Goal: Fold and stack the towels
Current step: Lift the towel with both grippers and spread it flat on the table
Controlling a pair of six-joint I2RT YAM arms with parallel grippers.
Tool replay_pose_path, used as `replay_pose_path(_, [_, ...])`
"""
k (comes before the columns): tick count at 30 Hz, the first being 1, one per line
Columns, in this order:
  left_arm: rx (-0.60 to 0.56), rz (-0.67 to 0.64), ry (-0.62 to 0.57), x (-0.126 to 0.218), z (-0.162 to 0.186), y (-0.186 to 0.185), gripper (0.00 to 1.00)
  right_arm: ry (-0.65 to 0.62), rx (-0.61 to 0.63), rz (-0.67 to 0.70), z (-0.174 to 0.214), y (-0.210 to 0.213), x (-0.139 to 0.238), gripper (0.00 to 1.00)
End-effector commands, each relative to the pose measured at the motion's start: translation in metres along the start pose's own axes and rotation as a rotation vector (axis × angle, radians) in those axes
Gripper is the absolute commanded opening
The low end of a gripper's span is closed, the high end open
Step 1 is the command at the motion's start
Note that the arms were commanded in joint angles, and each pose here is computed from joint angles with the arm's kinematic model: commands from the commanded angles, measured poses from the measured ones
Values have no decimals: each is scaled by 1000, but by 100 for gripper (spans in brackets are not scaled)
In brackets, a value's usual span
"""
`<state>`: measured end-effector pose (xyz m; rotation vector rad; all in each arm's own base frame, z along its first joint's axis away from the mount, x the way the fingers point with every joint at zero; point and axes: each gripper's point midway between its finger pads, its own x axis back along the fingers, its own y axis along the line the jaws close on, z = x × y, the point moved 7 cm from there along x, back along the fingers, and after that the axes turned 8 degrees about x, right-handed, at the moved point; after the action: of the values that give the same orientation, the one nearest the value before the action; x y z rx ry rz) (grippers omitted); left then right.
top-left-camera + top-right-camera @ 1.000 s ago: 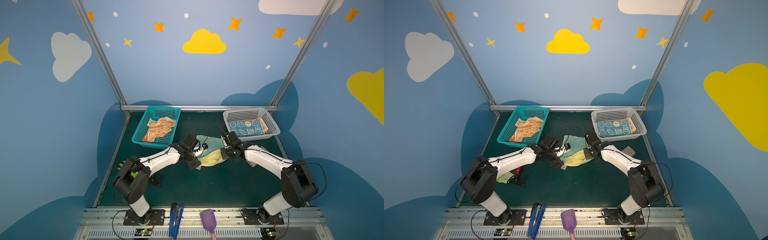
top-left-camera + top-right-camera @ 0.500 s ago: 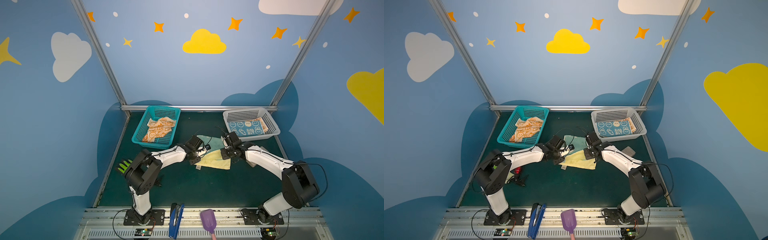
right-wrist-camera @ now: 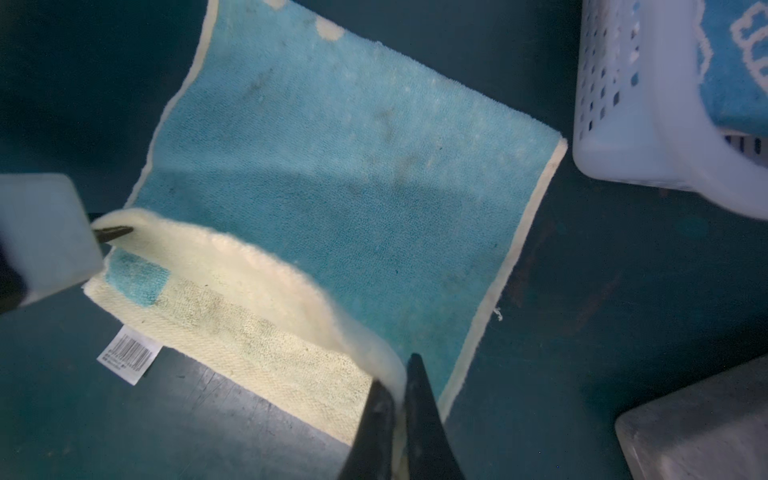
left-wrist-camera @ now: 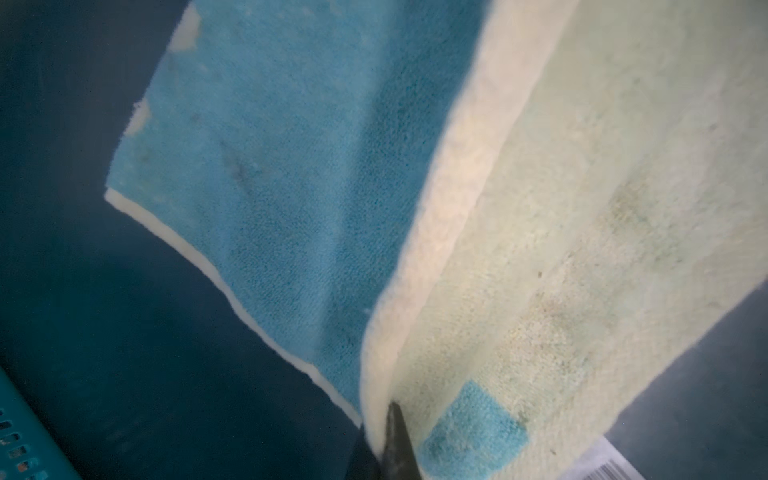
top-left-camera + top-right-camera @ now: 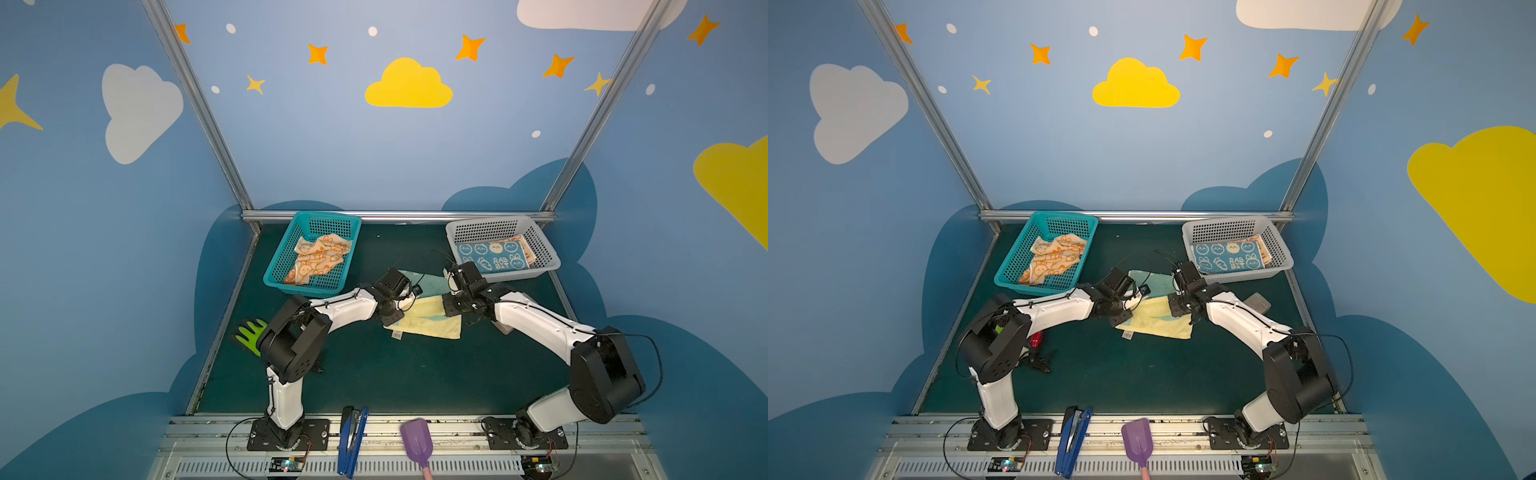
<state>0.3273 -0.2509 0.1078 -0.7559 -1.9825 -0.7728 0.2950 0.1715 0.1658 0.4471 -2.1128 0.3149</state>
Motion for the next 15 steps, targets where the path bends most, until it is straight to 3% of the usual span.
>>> replay_pose_path(1, [105, -81, -108, 34, -25, 19, 4, -101, -19, -6, -25, -2, 27, 0])
replay_pose_path(10, [279, -276, -322, 129, -66, 59, 4, -302, 84, -16, -67, -4, 88, 0])
replay_pose_path(15, [344, -356, -454, 193, -75, 74, 4, -572, 174, -41, -85, -2, 140, 0])
